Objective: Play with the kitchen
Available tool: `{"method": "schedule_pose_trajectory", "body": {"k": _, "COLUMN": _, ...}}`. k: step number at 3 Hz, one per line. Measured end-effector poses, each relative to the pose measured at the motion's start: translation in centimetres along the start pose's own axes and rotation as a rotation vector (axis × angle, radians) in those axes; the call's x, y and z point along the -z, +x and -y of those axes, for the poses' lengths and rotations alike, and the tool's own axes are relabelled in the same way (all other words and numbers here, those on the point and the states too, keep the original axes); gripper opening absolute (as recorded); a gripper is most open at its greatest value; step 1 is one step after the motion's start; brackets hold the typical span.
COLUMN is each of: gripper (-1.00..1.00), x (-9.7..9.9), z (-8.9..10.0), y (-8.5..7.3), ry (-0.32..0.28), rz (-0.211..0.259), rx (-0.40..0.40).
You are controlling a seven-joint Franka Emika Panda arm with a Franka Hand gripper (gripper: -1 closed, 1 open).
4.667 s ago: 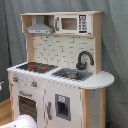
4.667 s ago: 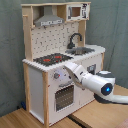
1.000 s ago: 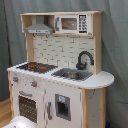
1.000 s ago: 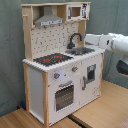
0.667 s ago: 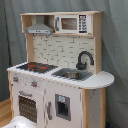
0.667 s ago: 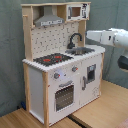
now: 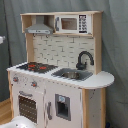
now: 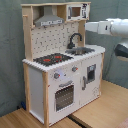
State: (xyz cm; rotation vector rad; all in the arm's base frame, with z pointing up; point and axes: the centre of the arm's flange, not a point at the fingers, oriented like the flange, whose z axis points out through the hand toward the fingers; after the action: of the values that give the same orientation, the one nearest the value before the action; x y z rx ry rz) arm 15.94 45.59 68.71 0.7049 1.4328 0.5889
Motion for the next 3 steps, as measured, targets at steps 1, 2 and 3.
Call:
{"method": "schedule_pose_trajectory", "body": {"k": 1, "gripper": 1.00, "x": -3.2, "z": 0.5, "y": -2.2, "ry": 0.021, "rz": -0.012, "rx": 0.020}}
{"method": "schedule_pose_trajectory", "body": {"k": 2, "gripper": 1.00, "x": -6.6, "z": 1.0, "y": -3.9, "ry": 0.033, "rz": -0.028, "rx": 0.043}}
{"method": "schedule_pose_trajectory", "body": {"k": 3, "gripper": 1.00, "x": -10.1, "z": 1.6, "y": -5.2, "ry": 0.036, "rz": -0.044, "rx": 0.065}}
